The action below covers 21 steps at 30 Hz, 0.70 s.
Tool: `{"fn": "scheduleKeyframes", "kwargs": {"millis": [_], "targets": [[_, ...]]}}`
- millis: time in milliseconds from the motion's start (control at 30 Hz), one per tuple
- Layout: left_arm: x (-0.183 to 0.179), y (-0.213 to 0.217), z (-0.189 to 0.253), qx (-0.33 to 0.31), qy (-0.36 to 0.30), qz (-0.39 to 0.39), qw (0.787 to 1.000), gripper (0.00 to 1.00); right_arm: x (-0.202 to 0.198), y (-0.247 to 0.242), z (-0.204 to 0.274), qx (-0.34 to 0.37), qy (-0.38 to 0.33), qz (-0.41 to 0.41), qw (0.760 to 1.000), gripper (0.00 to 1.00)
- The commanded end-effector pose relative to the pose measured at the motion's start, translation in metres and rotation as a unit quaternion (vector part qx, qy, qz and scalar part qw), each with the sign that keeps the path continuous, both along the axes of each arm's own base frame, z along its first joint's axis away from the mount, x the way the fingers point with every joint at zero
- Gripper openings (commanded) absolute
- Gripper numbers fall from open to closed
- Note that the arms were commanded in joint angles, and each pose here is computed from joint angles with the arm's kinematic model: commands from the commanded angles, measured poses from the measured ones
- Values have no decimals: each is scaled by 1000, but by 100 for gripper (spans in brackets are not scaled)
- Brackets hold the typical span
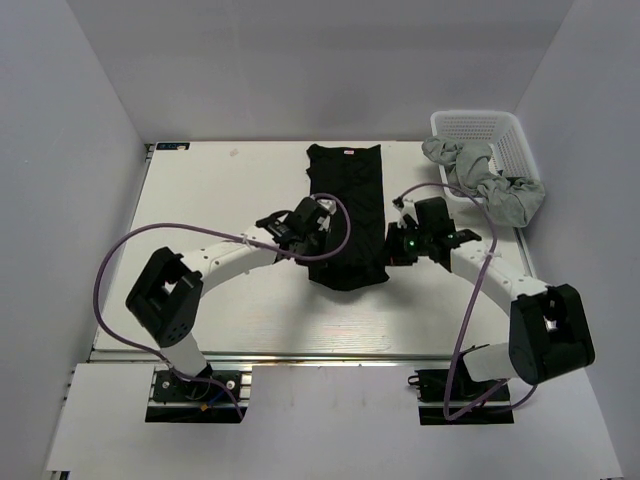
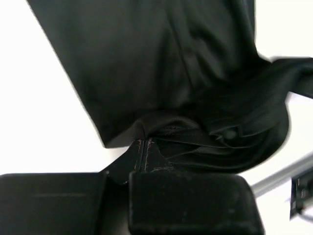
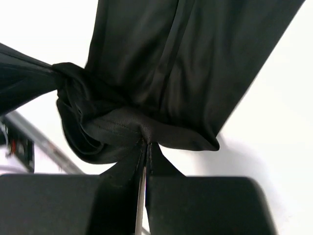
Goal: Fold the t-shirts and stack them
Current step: Fold the folded rectangular tshirt in 1/3 of the way
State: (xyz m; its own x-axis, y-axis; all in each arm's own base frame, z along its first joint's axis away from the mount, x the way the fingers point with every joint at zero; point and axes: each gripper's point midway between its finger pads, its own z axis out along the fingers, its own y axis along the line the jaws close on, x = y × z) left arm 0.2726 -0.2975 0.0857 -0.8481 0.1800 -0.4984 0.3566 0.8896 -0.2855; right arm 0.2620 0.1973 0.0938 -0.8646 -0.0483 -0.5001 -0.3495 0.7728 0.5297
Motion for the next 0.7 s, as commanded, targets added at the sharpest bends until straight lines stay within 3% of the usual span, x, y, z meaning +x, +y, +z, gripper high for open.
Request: {"fn": "scheduleKeyframes", "kwargs": {"millis": [0,233,667], "targets": [[31,16,17,18,-24,59,998,0,42,-1,18,-16,-40,-39,998,0],[90,31,34,19,-43,113,993,0,92,-5,30,-40,-62,-78,994,0],[165,15,45,-11,-59,95,994,0,159,-3,55,-42,-92,-93,991,0]]}}
